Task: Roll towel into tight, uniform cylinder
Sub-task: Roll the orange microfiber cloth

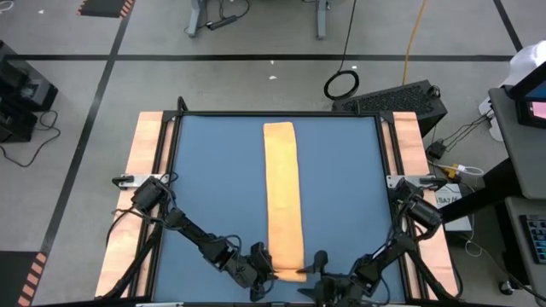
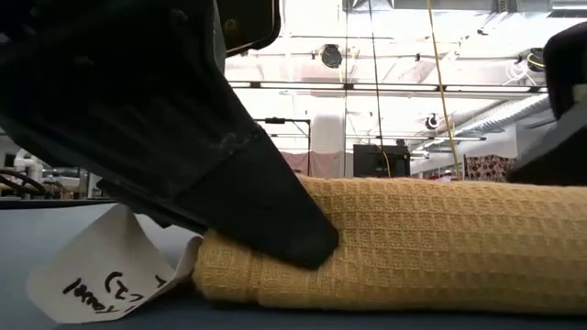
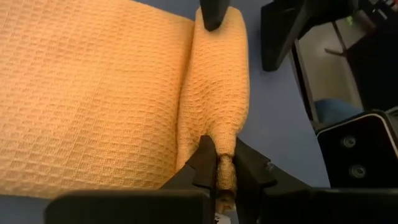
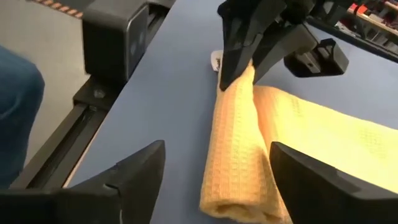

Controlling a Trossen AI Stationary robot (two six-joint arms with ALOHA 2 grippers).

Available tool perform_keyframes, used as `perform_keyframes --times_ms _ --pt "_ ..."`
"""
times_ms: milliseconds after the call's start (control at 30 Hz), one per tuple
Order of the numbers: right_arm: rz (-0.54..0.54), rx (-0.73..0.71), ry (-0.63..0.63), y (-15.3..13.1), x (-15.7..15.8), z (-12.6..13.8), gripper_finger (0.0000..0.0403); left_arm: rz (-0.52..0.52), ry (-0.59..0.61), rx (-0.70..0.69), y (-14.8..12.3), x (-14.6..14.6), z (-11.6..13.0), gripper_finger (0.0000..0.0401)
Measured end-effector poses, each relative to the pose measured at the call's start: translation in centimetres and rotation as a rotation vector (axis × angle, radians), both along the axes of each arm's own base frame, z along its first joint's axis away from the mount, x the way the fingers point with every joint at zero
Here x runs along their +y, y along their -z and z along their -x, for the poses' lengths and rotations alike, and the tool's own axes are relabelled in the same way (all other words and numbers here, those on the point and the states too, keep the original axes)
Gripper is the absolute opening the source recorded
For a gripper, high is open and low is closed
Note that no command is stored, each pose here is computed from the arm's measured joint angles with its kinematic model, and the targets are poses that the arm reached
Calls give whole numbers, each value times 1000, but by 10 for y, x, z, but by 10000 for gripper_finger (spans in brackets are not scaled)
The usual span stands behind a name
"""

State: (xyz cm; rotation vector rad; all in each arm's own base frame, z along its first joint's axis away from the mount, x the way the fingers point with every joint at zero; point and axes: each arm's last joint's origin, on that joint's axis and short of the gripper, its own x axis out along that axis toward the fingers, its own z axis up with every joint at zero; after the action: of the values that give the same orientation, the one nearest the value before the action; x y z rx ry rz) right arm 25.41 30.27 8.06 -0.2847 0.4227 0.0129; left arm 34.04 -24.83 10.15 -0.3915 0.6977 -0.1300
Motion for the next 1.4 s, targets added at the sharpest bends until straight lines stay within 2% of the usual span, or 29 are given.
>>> perform_keyframes --times_ms 267,533,700,833,900,1033,1133,1300,1400 --pt "-116 6 63 1 -10 -13 243 49 -12 -24 8 5 7 31" --pt "-310 84 134 5 -25 -28 168 31 -13 -4 12 8 10 37" --pt "-384 89 173 5 -27 -29 120 -5 -42 -17 13 5 14 72" --pt "-437 87 199 5 -27 -29 87 -14 -17 -32 12 0 16 122" --pt "-478 90 220 5 -27 -29 73 -49 3 -48 12 -4 19 152" --pt "-531 117 219 5 -27 -30 48 -138 -34 -48 7 -6 28 210" --pt "-568 130 225 5 -28 -31 37 -256 -52 -52 1 -5 37 242" --pt "-597 132 239 5 -28 -31 34 -424 -63 -248 -25 -23 47 268" --pt "-595 133 239 5 -28 -31 35 -504 11 -339 -30 -36 53 270"
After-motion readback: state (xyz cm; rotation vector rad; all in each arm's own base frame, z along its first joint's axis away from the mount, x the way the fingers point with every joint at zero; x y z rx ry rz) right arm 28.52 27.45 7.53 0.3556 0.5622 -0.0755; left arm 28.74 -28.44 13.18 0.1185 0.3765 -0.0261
